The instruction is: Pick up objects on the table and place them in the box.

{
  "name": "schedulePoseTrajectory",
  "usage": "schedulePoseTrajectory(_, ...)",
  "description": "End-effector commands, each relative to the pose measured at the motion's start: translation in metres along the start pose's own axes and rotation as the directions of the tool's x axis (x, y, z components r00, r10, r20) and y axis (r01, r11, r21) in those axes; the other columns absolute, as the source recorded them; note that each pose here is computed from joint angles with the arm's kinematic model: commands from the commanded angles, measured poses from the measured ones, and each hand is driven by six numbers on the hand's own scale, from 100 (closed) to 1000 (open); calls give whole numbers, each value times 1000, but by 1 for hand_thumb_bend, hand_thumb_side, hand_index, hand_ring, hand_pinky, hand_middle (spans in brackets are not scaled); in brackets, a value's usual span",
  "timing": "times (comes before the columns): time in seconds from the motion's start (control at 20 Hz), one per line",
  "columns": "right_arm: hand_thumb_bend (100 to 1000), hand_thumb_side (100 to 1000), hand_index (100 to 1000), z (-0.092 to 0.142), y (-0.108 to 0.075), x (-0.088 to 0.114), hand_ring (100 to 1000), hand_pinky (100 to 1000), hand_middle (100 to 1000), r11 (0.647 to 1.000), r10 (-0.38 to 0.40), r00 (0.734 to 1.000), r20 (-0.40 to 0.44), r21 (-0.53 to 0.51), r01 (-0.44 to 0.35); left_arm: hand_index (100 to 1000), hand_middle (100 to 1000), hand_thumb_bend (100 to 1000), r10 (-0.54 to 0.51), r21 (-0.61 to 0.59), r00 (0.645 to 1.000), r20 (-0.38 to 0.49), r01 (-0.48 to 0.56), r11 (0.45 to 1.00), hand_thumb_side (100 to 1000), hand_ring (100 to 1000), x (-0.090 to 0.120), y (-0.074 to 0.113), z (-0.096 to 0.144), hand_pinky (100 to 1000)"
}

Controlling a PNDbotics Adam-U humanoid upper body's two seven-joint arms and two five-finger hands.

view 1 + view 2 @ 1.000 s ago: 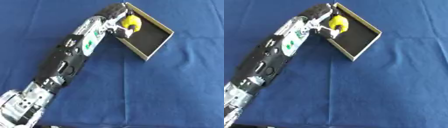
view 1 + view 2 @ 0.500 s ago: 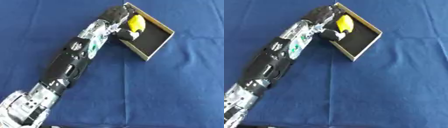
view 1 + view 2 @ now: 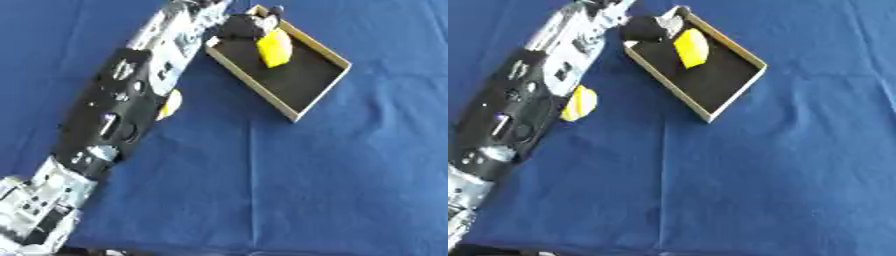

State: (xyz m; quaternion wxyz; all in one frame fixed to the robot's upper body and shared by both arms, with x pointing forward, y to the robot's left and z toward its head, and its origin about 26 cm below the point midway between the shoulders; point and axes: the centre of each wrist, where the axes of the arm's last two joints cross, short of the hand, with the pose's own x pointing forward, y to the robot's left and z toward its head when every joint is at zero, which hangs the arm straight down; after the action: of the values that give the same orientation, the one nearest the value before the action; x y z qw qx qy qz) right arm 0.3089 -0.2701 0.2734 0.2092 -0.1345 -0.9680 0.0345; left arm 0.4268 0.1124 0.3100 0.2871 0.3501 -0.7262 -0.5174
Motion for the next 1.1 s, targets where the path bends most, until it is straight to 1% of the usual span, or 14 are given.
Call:
schedulePoseTrajectory(0.05,100,812,784,-6,-10,6,827,819,725,999,45,998,38,6,-46,921,813,224,-25,-7,1000,-6,25,1000,658,869,-20,40,27,934)
schedulePoseTrajectory(0.15,100,812,784,-5,-11,6,827,819,725,998,58,998,36,8,-58,919,813,241,-44,-41,999,-20,43,998,639,870,-33,50,47,926)
schedulePoseTrajectory(0.3,100,812,784,-4,-12,5,827,819,725,998,67,997,36,12,-68,910,812,258,-86,-77,996,-30,84,994,618,871,-44,60,76,920)
schedulePoseTrajectory(0.45,100,814,784,-4,-12,5,827,819,726,997,69,997,35,15,-69,911,816,276,-81,-128,995,-56,74,989,642,874,-52,61,97,927)
schedulePoseTrajectory(0.5,100,815,784,-4,-12,5,827,819,726,997,70,997,34,16,-70,914,821,298,-79,-157,995,-66,68,985,646,879,-55,60,103,927)
schedulePoseTrajectory(0.55,100,815,784,-3,-12,5,827,819,726,997,70,997,33,17,-71,916,826,315,-83,-185,994,-69,69,980,644,882,-57,59,107,927)
schedulePoseTrajectory(0.7,100,816,784,-3,-11,5,828,819,726,997,68,997,31,18,-69,914,827,322,-92,-253,994,-57,75,965,660,883,-61,54,116,929)
schedulePoseTrajectory(0.75,100,817,784,-3,-11,5,828,819,726,997,68,997,29,19,-69,914,825,364,-93,-273,994,-56,74,959,596,884,-62,52,118,929)
schedulePoseTrajectory(0.8,100,817,784,-3,-11,5,828,819,726,997,69,997,28,19,-69,914,828,330,-95,-294,994,-57,74,953,657,885,-64,50,120,930)
schedulePoseTrajectory(0.95,100,818,784,-3,-11,5,828,819,726,997,70,997,27,17,-70,914,830,344,-102,-361,993,-60,73,930,663,888,-69,43,124,932)
schedulePoseTrajectory(1.05,100,817,784,-3,-12,5,828,819,726,997,71,997,27,16,-72,914,831,366,-119,-412,990,-70,80,908,651,892,-75,39,127,931)
schedulePoseTrajectory(1.1,100,816,784,-3,-12,5,828,819,726,997,71,997,28,15,-72,914,833,381,-129,-436,988,-79,82,896,629,895,-78,36,129,931)
